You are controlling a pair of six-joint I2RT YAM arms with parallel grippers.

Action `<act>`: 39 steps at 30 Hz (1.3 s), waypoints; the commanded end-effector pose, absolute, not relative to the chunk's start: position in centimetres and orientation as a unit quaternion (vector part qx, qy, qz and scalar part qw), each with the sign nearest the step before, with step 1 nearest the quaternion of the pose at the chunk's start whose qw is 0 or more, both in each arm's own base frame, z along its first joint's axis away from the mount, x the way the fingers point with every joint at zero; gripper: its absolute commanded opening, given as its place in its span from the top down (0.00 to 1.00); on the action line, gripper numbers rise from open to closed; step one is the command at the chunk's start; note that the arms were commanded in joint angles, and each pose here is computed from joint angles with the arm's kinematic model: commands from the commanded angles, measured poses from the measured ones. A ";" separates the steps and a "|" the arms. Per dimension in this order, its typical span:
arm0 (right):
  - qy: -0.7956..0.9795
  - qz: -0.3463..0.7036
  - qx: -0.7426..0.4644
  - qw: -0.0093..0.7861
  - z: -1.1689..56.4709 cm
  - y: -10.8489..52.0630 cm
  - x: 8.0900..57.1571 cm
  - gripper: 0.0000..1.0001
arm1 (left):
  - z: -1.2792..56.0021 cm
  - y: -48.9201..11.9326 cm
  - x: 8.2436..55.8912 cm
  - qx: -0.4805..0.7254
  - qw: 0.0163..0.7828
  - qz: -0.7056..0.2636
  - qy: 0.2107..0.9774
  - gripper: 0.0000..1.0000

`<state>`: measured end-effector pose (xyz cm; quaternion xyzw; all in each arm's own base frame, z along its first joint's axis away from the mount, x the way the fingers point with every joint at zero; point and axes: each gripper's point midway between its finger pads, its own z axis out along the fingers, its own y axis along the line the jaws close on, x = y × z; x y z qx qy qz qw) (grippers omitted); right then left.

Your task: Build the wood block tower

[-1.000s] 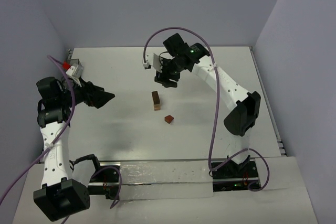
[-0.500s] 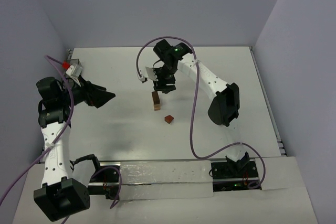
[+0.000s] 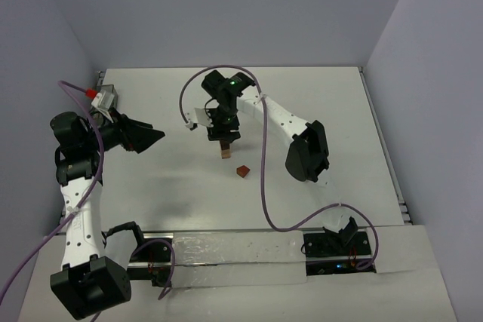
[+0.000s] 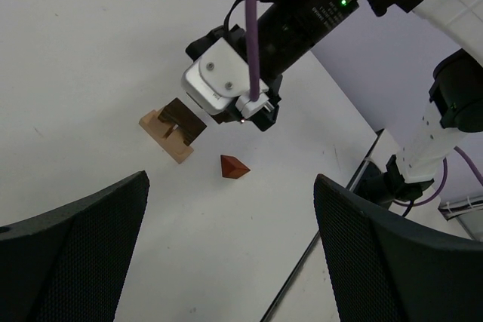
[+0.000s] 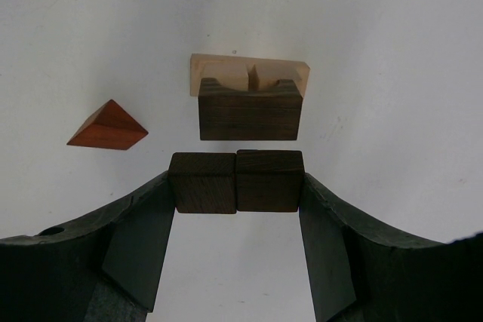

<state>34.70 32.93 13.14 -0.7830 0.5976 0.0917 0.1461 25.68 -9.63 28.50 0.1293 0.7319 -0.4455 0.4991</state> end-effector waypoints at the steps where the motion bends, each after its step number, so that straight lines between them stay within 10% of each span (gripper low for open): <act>1: 0.616 0.071 -0.768 0.163 14.1 33.7 35.5 0.62 | 30.1 -9.7 25.3 0.150 0.517 -0.447 0.715 0.04; 39: 0.629 0.062 -0.757 0.166 12.2 35.3 36.3 0.50 | 29.9 -9.1 25.4 0.139 0.514 -0.449 0.717 0.05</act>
